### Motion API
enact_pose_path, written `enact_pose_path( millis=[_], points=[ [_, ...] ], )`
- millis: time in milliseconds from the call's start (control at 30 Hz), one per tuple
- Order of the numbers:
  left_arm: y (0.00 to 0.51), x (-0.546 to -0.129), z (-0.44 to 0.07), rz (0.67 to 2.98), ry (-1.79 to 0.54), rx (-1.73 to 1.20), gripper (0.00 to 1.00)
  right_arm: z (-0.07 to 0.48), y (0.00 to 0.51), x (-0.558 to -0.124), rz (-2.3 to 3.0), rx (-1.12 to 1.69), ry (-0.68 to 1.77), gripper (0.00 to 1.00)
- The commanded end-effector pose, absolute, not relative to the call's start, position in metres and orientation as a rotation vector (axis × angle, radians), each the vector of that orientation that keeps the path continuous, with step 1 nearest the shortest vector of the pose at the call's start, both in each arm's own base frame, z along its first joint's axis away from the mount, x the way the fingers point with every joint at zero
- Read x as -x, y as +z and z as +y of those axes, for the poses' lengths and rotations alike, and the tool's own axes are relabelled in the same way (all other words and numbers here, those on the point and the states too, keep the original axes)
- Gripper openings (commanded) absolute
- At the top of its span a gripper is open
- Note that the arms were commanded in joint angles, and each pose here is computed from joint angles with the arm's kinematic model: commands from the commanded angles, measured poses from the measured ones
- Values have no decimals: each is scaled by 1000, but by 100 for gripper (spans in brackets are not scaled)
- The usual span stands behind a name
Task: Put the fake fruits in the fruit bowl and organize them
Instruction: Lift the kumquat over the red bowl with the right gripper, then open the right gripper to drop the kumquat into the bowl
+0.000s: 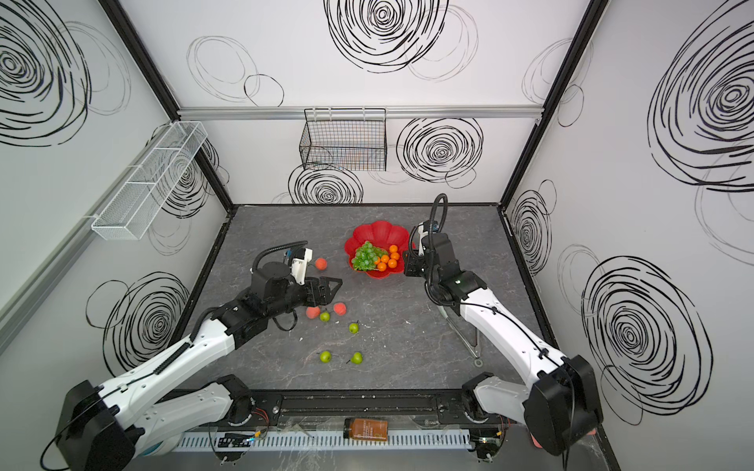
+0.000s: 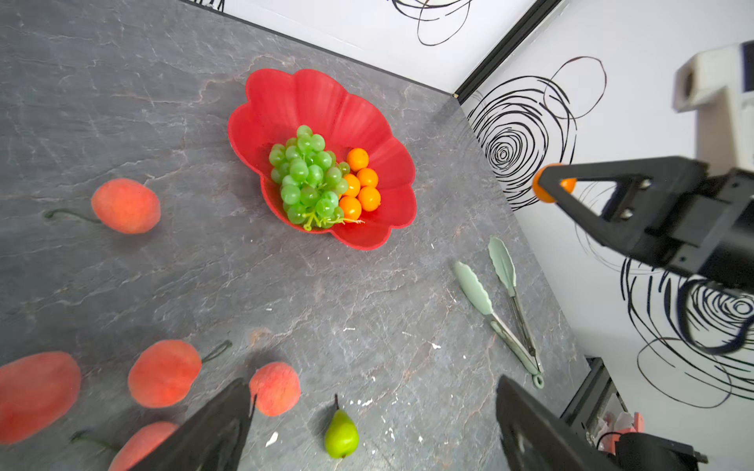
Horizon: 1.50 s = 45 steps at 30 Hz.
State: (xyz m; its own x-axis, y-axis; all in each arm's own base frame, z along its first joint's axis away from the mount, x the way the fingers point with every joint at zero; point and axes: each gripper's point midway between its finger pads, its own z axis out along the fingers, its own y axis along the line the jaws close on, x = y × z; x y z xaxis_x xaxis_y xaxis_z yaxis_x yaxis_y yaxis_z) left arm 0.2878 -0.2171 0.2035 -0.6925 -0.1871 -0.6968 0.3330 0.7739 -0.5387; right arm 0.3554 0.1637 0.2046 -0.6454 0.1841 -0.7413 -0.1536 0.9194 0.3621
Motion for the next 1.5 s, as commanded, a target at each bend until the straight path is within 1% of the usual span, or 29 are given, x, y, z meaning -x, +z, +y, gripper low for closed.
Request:
enact_pose_path(
  millis=[0,267,533,867,967,1100,1467],
  points=[
    [241,-308,-239,2058,-927,-180,96,173,186,-370,2287,43,535,0],
    [246,-341,-269,2059,-931,-254,96,187,129,-399,2541,101,477,0],
    [231,-354,-255,2071,-1036,-192,96,203,92,-406,2649,174,418,0],
    [217,-354,-255,2125,-1057,-193,96,218,71,-415,2696,244,324,11],
    [216,-354,-255,2129,-1063,-189,96,220,68,-416,2703,254,316,16],
    [215,-356,-253,2129,-1062,-172,96,220,65,-418,2706,251,304,24],
    [213,-359,-246,2132,-1036,-129,96,221,65,-422,2697,246,311,37]
  ],
)
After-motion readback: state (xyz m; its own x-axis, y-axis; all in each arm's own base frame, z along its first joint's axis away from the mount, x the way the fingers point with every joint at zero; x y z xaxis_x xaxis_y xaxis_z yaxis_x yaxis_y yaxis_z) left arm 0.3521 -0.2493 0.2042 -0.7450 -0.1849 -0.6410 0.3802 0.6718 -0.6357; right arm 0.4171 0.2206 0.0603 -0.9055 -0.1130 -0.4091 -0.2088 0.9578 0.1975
